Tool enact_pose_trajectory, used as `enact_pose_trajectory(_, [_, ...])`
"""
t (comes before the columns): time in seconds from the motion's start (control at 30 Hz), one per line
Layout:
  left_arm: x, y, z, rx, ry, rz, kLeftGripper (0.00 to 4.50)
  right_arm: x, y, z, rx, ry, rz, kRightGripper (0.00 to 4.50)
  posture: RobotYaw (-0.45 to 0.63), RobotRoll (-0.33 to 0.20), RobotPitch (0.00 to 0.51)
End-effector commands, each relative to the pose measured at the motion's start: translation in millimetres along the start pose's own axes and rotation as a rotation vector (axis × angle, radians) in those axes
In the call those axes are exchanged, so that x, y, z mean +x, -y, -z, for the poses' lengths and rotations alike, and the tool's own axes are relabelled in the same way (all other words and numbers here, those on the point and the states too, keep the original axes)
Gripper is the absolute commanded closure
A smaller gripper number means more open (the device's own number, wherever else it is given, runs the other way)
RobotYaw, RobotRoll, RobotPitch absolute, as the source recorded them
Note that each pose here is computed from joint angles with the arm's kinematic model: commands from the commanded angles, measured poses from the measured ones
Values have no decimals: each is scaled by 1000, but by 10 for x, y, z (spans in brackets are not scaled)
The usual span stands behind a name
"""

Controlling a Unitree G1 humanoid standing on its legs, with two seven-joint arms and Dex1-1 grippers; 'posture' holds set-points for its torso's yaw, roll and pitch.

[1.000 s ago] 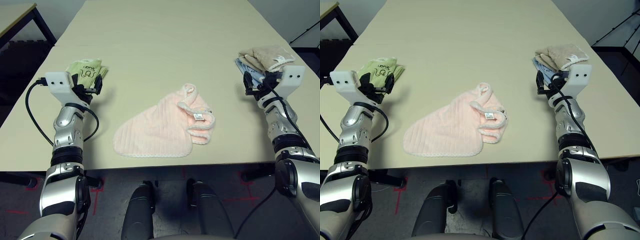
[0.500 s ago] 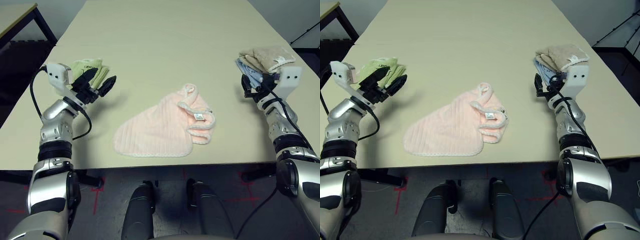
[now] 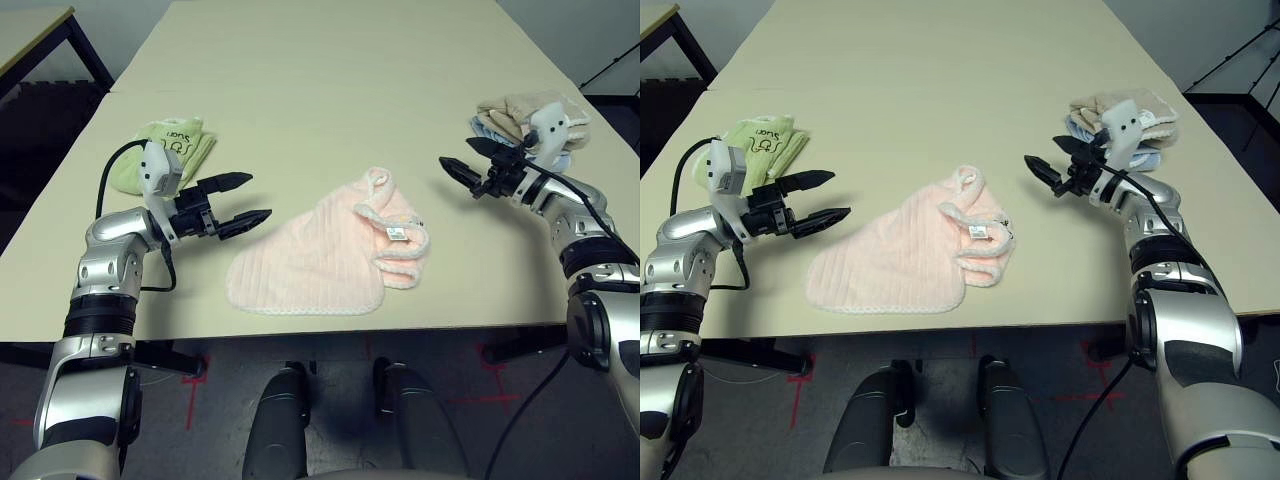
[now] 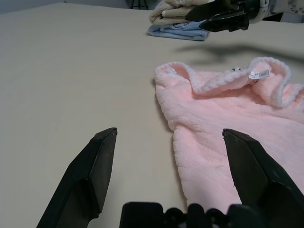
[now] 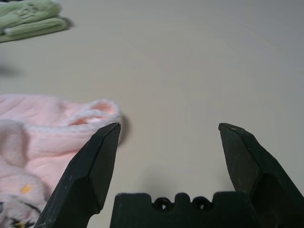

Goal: Fold the towel and set it aside.

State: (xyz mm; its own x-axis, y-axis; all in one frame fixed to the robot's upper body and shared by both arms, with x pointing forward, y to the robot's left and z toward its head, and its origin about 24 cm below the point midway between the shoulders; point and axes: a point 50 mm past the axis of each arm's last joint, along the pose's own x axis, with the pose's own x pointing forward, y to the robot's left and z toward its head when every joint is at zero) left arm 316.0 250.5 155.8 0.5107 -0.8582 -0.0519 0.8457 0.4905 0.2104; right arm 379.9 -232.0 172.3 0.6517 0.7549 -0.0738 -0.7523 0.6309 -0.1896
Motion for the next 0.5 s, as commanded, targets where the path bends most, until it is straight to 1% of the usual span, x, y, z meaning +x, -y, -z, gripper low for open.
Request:
enact_pose_trajectory(0.03, [30, 63, 26, 1, -22, 24, 0, 72, -74, -163, -94, -86, -218, 18, 30, 0, 158])
enact_pose_trajectory(0.1, [35, 77, 23, 3, -20, 23, 0, 116, -117, -235, -132, -124, -316, 18, 46, 0, 152])
enact_pose_trajectory(0.2, [41, 100, 25, 7, -18, 15, 0, 213, -191, -326, -263, -208, -434, 18, 52, 0, 152])
enact_pose_trajectory(0.27, [51, 116, 27, 8, -15, 12, 0, 297, -233, -370, -298, -239, -467, 18, 54, 0, 152])
enact_pose_trajectory(0.37, [76, 144, 30, 9, -9, 10, 0, 376, -279, -373, -397, -317, -487, 18, 59, 0, 155])
enact_pose_trajectory(0.43, [93, 164, 26, 9, -4, 11, 0, 459, -290, -412, -376, -300, -438, 18, 59, 0, 159])
enact_pose_trajectory(0.5, [109, 181, 27, 8, -1, 12, 0, 517, -314, -447, -307, -280, -420, 18, 59, 0, 159])
